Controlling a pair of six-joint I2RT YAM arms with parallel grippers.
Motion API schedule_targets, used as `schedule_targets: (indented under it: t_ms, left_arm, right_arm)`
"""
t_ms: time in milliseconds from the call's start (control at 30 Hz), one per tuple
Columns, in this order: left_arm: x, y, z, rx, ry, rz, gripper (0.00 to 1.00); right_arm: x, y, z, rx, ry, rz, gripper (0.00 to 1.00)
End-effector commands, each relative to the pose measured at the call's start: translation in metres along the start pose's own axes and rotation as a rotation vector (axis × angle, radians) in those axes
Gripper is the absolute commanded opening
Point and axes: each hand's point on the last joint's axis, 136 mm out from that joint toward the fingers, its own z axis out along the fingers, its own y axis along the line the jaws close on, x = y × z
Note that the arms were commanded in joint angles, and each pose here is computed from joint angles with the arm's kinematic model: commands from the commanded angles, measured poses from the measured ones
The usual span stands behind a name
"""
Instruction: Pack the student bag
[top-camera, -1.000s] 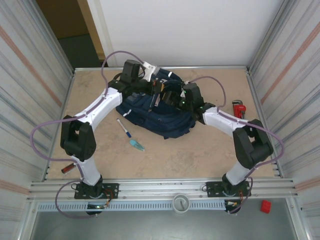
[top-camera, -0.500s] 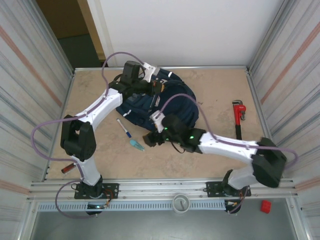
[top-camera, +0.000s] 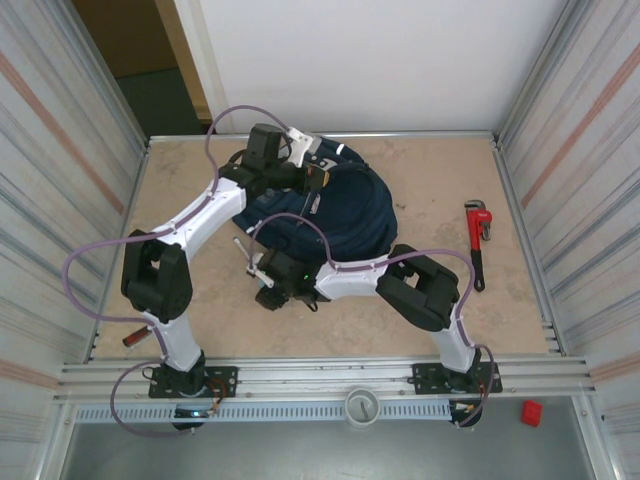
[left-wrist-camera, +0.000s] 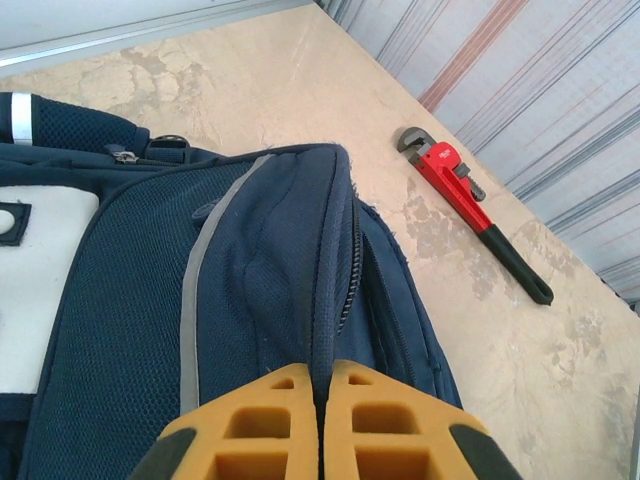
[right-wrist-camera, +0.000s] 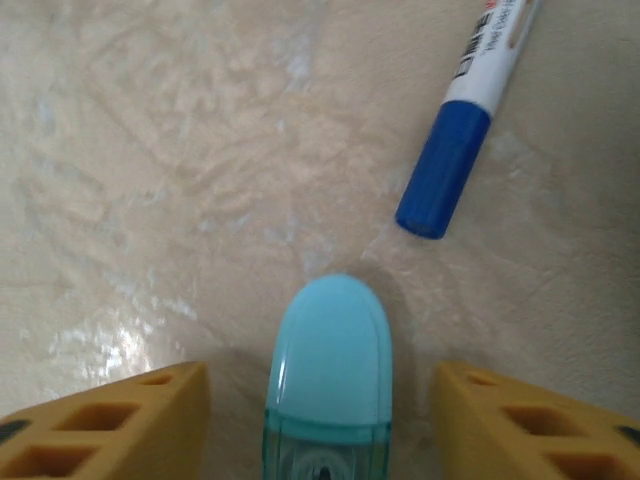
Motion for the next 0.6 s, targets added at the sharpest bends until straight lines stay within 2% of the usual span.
schedule_targets:
  t_ms: [0,100,267,400,500,567]
  left_arm:
    - [-0.019,-0.016,-0.017,0.025,-0.064,0.068,0.0]
    - [-0.018,-0.014,-0.015,0.02,-0.061,0.073,0.0]
    - [-0.016,-0.014,-0.013,0.029,-0.055,0.069,0.0]
    - [-0.014,-0.016,-0.011,0.037,-0.051,0.069,0.0]
    - [-0.009,-0.016,-0.009,0.035,-0.042,0.071,0.0]
    - [-0.007,-0.017,-0.008,0.036,-0.042,0.068,0.0]
  right_arm:
    - [0.022,-0.001,0.011,0.006,0.077,-0.016,0.45]
    - [0.028,-0.001,0.003,0.004,0.088,-0.01,0.33]
    - [0.024,-0.006,-0.045,0.008,0.047,0.025,0.17]
    - [0.021,-0.027,-0.099,0.025,-0.013,0.1,0.13]
    - [0.01,-0.06,-0.144,0.012,-0.124,0.245,0.13]
    - [-0.002,-0.094,-0.179,-0.006,-0.242,0.402,0.13]
